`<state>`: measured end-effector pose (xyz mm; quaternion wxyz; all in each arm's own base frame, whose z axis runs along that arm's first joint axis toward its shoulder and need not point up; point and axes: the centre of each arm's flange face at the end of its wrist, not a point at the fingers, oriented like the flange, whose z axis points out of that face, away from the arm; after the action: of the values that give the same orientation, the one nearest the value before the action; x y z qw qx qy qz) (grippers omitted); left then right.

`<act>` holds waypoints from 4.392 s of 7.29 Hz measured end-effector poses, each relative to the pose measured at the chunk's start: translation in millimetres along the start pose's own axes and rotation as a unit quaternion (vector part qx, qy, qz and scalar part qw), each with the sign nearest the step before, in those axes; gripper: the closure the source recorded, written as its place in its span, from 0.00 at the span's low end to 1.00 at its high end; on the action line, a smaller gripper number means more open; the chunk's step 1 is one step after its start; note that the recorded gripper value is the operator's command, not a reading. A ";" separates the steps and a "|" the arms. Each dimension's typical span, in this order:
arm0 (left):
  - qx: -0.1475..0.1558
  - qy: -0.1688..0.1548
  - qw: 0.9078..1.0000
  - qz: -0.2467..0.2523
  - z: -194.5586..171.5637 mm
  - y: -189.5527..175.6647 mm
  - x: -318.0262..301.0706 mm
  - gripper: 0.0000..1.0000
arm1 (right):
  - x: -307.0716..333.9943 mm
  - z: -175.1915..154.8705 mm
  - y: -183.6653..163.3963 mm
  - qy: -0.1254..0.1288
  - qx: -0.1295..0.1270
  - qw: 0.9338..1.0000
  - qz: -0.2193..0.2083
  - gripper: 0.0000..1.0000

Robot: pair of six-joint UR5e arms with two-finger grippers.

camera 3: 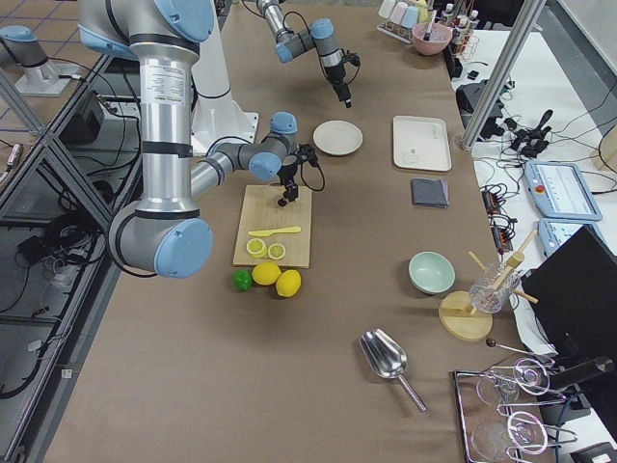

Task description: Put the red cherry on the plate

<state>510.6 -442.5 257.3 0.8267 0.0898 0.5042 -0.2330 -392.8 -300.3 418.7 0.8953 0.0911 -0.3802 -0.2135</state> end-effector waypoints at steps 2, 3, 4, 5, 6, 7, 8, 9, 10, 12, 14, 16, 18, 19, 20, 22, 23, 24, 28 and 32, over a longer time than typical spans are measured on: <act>0.000 -0.002 1.000 0.001 1.5 0.2 -0.7 0.02 | 2.2 5.8 1.0 0.005 -0.003 1.000 0.002 0.78; 0.000 -0.002 1.000 0.001 2.2 0.1 -1.1 0.02 | 1.9 7.3 0.4 0.006 -0.004 1.000 0.002 1.00; 0.000 -0.003 1.000 0.001 2.6 0.5 -1.3 0.02 | 1.3 7.7 -0.6 0.006 -0.003 1.000 0.003 1.00; 0.000 -0.003 1.000 0.001 2.9 1.1 -1.4 0.02 | 0.7 7.4 -1.5 0.006 -0.001 1.000 0.004 1.00; 0.000 -0.003 1.000 0.001 3.2 1.4 -1.4 0.02 | -0.3 6.6 -2.2 0.006 0.001 1.000 0.004 1.00; 0.001 -0.002 1.000 0.002 3.0 1.2 -1.0 0.02 | -2.7 2.9 -3.5 0.003 0.004 1.000 0.009 1.00; 0.001 -0.001 1.000 0.001 2.6 -0.2 -0.7 0.02 | -3.9 -5.7 -8.0 -0.002 0.012 1.000 0.020 1.00; 0.003 -0.001 1.000 0.000 1.2 -4.9 -0.7 0.02 | 0.1 -19.6 -16.6 -0.007 0.022 0.999 0.031 1.00; 0.010 -0.001 1.000 0.001 -1.5 -16.8 -2.0 0.02 | 6.0 -34.3 -26.9 -0.017 0.029 0.999 0.043 1.00; 0.034 -0.015 0.995 0.096 -5.6 -53.8 -20.2 0.02 | -21.2 -64.0 -75.2 -0.031 0.030 0.997 0.059 1.00; 0.060 -0.033 0.986 0.153 -15.4 -100.4 -43.5 0.02 | -93.3 -84.8 -145.7 -0.023 0.034 0.997 0.063 1.00; 0.073 -0.052 0.984 0.152 -18.8 -126.2 -73.2 0.02 | -168.0 -75.9 -214.6 -0.016 0.050 0.996 0.076 1.00; 0.077 -0.061 0.984 0.149 -17.8 -133.4 -93.4 0.02 | -206.9 -29.0 -269.7 -0.019 0.090 0.993 0.080 1.00; 0.079 -0.063 0.984 0.148 -18.3 -137.0 -97.7 0.02 | -212.0 -6.6 -286.4 -0.023 0.105 0.991 0.080 1.00; 0.081 -0.065 0.984 0.146 -18.4 -140.3 -100.3 0.02 | -214.6 2.1 -293.7 -0.027 0.113 0.990 0.081 1.00; 0.081 -0.070 0.984 0.144 -15.1 -143.8 -104.4 0.02 | -215.0 7.4 -293.9 -0.027 0.112 0.990 0.081 1.00; 0.081 -0.071 0.984 0.143 -13.8 -144.6 -105.5 0.02 | -212.4 7.9 -290.6 -0.020 0.104 0.991 0.084 1.00; 0.081 -0.072 0.984 0.143 -13.2 -145.1 -106.1 0.02 | -211.7 3.8 -285.7 -0.013 0.098 0.991 0.086 0.49; 0.080 -0.078 0.984 0.142 -10.1 -145.4 -113.5 0.02 | -218.0 -13.8 -267.4 -0.008 0.087 0.992 0.086 0.00; 0.053 -0.088 0.983 0.150 -43.5 -203.1 -150.3 0.02 | -83.8 -167.9 -245.3 0.054 0.015 0.994 0.097 0.00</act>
<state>322.0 -559.3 385.7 0.8873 0.1868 0.3978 -0.1399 -400.7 -481.1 168.5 0.9296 0.0792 -0.3412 -0.1148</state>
